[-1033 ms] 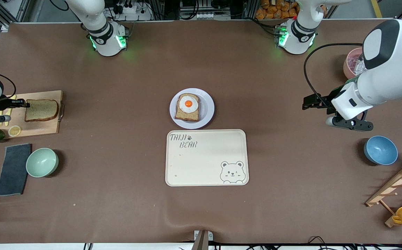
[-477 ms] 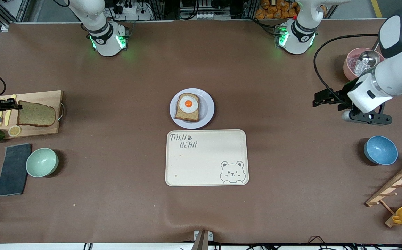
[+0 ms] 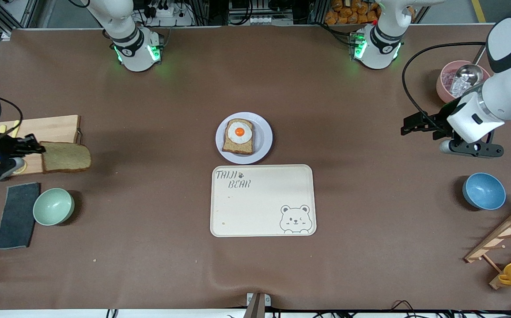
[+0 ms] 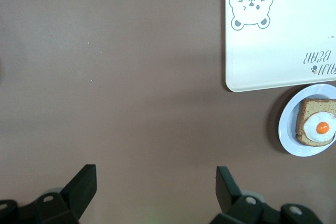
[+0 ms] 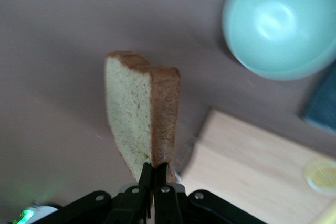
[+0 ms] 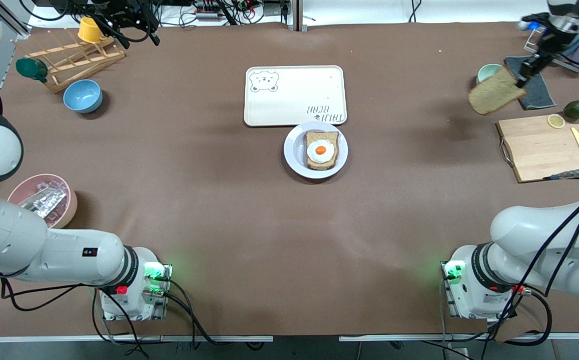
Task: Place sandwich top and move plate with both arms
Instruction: 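Lift the bread slice and carry it over the egg toast plate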
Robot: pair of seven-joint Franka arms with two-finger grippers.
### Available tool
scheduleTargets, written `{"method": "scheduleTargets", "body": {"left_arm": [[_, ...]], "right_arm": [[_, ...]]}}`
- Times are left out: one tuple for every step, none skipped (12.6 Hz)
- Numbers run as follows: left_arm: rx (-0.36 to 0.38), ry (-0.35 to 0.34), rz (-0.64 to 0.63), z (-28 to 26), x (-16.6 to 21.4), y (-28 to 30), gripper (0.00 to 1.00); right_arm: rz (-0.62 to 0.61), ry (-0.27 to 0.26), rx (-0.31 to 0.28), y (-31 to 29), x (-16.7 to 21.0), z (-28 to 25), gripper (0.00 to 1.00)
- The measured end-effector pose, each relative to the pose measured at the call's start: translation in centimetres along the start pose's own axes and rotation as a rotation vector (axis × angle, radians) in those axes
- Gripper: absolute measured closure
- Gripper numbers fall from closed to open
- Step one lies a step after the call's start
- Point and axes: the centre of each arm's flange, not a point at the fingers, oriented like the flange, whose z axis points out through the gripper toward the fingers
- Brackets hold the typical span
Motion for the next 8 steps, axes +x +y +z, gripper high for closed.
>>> {"method": "scheduleTargets", "body": {"left_arm": [[0.002,0.0,0.0,0.0,0.0,0.0,0.0],[0.003,-0.001,0.0,0.0,0.0,0.0,0.0],[0.003,-0.001,0.002,0.0,-0.1,0.1,0.0],[0.003,-0.002,0.004,0.0,-0.1,0.2,0.0],[0.003,-0.003,0.007,0.0,-0.1,0.3,0.0],[0.003,-0.008,0.008,0.1,-0.2,0.4,0.0],[0.003,-0.016,0.007,0.1,-0.2,0.4,0.0],[0.003,-0.023,0.006,0.2,-0.3,0.3,0.0]], "right_arm": [[-0.032,0.009,0.022,-1.9,1.7,0.3,0.96],[-0.064,0.008,0.037,-4.0,3.7,0.8,0.96],[-0.087,0.006,0.056,-6.3,5.7,1.5,0.96],[-0.112,0.007,0.087,-8.9,7.7,2.4,0.96],[-0.139,0.009,0.123,-11.3,9.7,3.4,0.96],[-0.163,0.01,0.162,-13.5,11.5,4.5,0.96],[-0.186,0.006,0.193,-15.5,13.4,5.6,0.96],[-0.21,0.0,0.21,-17.2,15.3,6.6,0.96]]}}
